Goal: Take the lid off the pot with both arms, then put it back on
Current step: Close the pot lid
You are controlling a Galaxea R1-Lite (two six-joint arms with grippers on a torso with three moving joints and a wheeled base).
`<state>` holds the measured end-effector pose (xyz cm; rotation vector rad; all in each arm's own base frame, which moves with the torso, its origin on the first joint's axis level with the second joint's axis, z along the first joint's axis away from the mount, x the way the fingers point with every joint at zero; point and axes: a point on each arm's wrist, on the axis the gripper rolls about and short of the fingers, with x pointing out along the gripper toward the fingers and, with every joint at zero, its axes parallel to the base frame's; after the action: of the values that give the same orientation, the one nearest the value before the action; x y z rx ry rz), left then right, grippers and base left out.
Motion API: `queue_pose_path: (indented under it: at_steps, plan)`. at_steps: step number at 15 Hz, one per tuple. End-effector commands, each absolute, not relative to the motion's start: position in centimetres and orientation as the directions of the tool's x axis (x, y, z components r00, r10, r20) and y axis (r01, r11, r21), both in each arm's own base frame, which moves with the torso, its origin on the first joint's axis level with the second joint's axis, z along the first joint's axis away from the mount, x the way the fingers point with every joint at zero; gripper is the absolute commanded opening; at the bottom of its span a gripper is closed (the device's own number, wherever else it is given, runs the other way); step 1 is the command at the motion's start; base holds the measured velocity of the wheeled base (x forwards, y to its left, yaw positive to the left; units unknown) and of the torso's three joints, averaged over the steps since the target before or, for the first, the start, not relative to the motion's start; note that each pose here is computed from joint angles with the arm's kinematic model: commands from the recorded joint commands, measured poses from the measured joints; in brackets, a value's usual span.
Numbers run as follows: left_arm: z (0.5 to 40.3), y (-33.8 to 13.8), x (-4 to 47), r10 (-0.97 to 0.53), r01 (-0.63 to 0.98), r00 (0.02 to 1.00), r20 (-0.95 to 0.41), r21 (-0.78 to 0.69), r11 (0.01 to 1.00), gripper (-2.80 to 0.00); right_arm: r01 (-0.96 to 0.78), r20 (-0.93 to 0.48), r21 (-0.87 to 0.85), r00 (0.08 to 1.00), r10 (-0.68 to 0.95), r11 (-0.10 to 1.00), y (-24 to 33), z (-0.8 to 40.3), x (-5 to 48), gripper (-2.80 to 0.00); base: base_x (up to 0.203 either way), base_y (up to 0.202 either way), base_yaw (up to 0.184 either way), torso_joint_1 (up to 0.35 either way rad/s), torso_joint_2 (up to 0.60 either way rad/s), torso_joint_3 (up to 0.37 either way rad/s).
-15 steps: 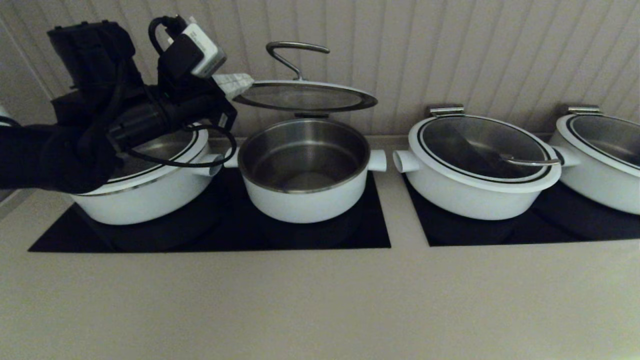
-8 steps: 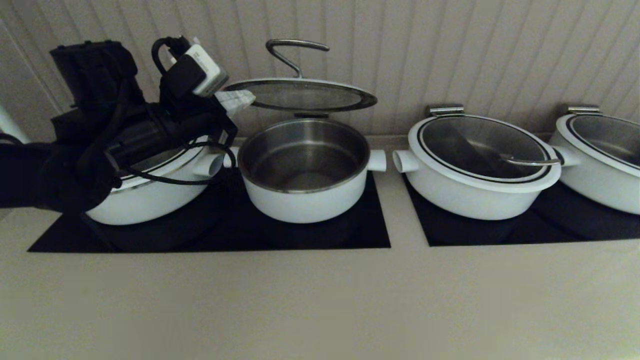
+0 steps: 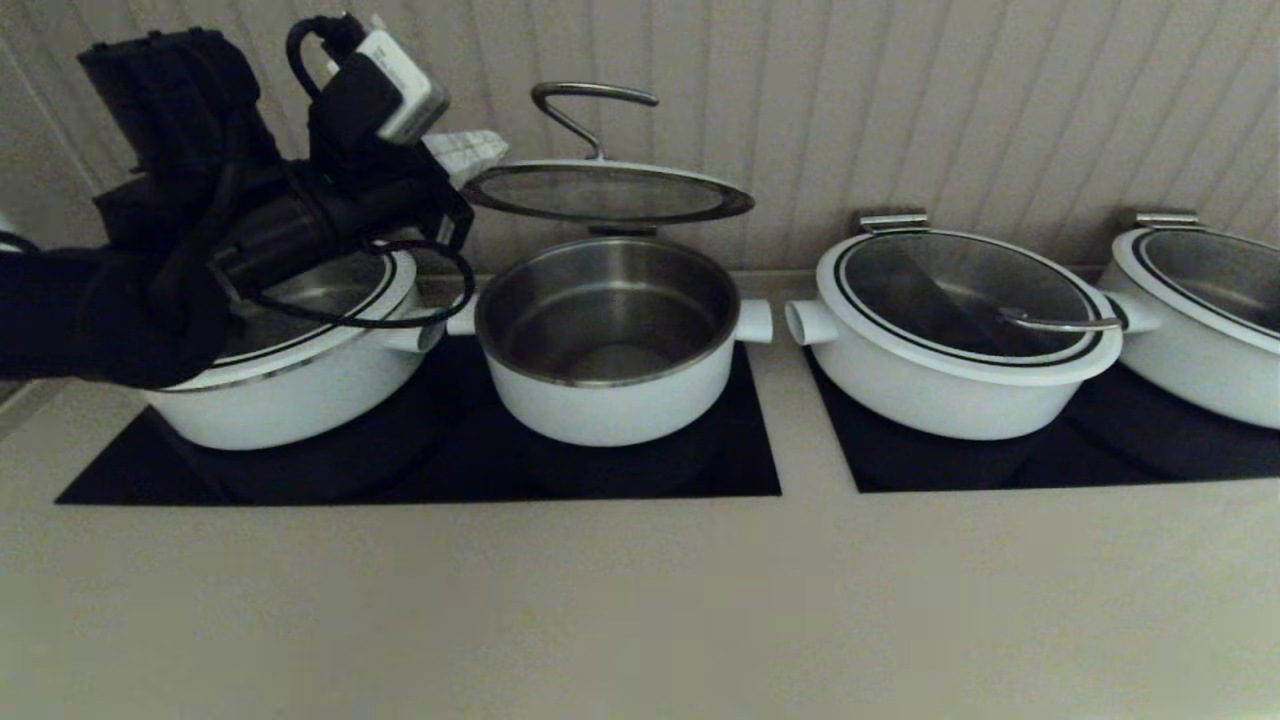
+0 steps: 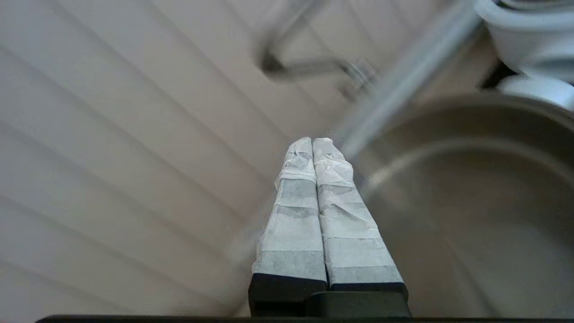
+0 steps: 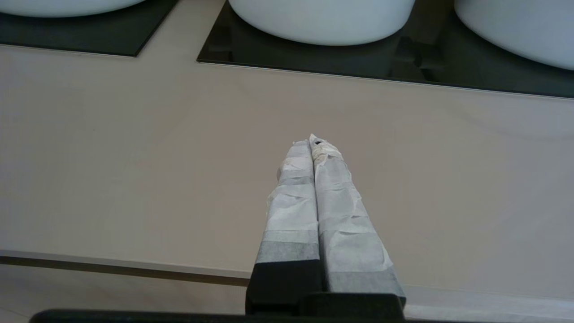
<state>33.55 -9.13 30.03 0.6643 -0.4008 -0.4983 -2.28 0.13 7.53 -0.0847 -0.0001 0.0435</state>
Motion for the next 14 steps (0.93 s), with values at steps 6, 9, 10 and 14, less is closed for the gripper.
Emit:
queue_pose_path:
  at_steps: [6, 9, 10, 14]
  plan:
    - [29.0, -9.6, 36.1, -0.548, 0.301, 0.814, 0.193, 0.668, 0.681, -2.8, -0.044, -0.002, -0.086, 0.999, 0.044, 0.995, 0.1, 7.5, -2.3, -2.8, 0.0, 0.0, 0.0, 0.0, 0.0, 0.0]
    - [28.7, -9.8, 36.9, -0.548, 0.293, 0.811, 0.204, 0.669, 0.683, -2.8, -0.045, -0.002, -0.086, 0.999, 0.044, 0.995, 0.1, 7.5, -2.3, -2.8, 0.0, 0.0, 0.0, 0.0, 0.0, 0.0]
    - [28.8, -9.9, 37.1, -0.547, 0.288, 0.81, 0.211, 0.669, 0.685, -2.8, -0.044, -0.002, -0.086, 0.999, 0.044, 0.995, 0.1, 7.5, -2.3, -2.8, 0.0, 0.0, 0.0, 0.0, 0.0, 0.0]
    - [29.1, -9.9, 37.3, -0.546, 0.282, 0.809, 0.219, 0.67, 0.687, -2.8, -0.044, -0.002, -0.086, 0.999, 0.044, 0.995, 0.1, 7.5, -2.3, -2.8, 0.0, 0.0, 0.0, 0.0, 0.0, 0.0]
